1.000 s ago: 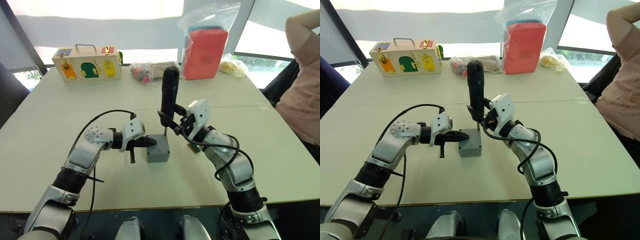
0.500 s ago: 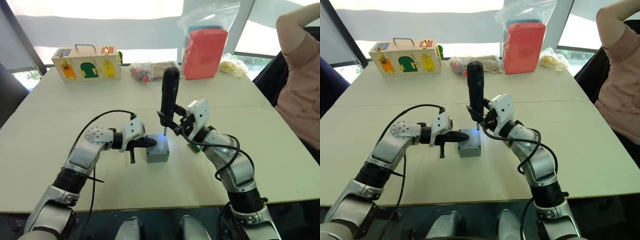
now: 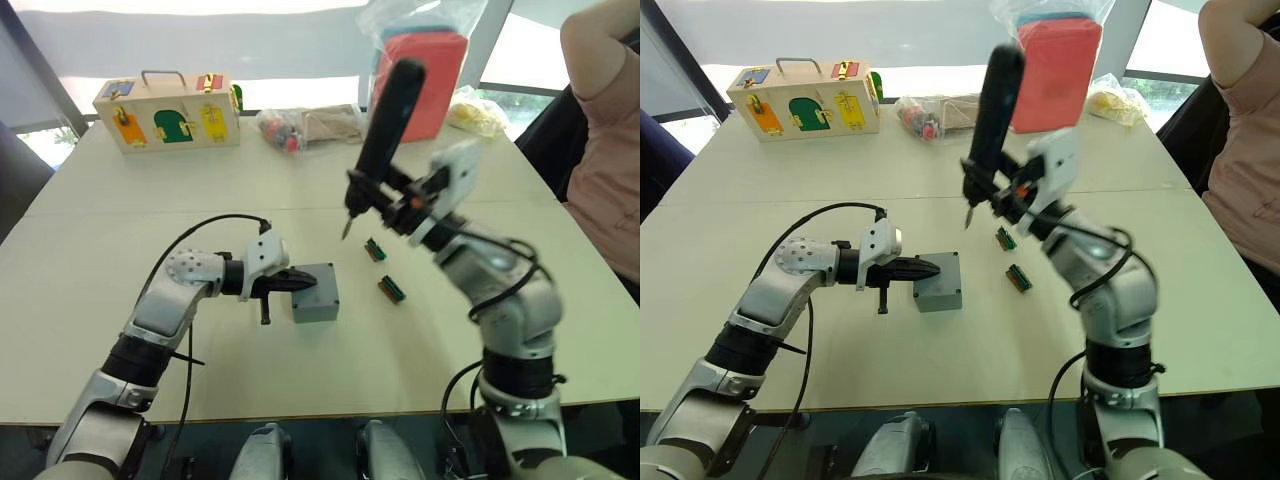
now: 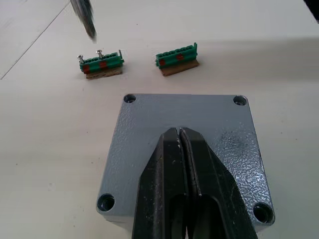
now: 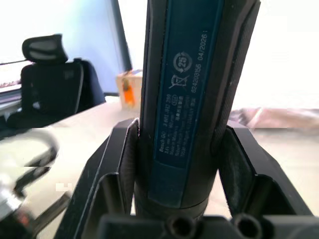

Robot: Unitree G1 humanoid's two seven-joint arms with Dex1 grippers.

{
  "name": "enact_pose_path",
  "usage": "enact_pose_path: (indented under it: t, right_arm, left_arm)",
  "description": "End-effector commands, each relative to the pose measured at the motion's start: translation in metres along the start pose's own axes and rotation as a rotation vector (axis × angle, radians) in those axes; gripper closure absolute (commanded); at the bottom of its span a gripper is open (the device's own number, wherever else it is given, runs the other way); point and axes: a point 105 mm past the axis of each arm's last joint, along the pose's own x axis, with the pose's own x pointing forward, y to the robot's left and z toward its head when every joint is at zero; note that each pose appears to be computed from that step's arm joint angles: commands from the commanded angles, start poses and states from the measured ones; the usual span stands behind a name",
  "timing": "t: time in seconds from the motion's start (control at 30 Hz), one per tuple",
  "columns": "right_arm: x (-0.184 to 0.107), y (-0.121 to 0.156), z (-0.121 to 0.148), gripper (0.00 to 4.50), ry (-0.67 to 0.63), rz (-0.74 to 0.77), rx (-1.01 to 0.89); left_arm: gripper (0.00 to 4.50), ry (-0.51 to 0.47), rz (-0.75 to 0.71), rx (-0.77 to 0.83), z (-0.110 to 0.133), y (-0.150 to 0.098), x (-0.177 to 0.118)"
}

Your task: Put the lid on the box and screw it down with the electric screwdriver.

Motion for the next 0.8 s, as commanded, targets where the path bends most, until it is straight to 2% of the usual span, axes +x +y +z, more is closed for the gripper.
enact_pose_path:
  t: [0.03,0.13,0.23,0.43,0.57,0.8]
  right_arm:
    - [-0.018,-0.023,0.012,2.64,0.108,-0.078,-0.023]
    - [-0.034,-0.043,0.010,2.64,0.267,-0.130,-0.055]
    - [-0.056,-0.068,-0.006,2.64,0.522,-0.218,-0.016]
    - [-0.089,-0.085,-0.043,2.64,0.860,-0.284,0.057]
    - [-0.103,-0.098,-0.067,2.64,1.004,-0.343,0.125]
    - [-0.106,-0.111,-0.095,2.64,1.117,-0.421,0.216]
  left_arm:
    - [4.50,-0.043,-0.004,0.075,0.024,0.000,-0.008]
    - [4.50,-0.060,-0.007,0.112,0.037,0.000,-0.013]
    - [4.50,-0.110,-0.007,0.135,0.056,0.000,-0.021]
    - [4.50,-0.183,-0.010,0.137,0.080,-0.004,-0.030]
    - [4.50,-0.206,-0.008,0.127,0.086,-0.009,-0.033]
    - [4.50,-0.217,0.006,0.116,0.091,-0.015,-0.034]
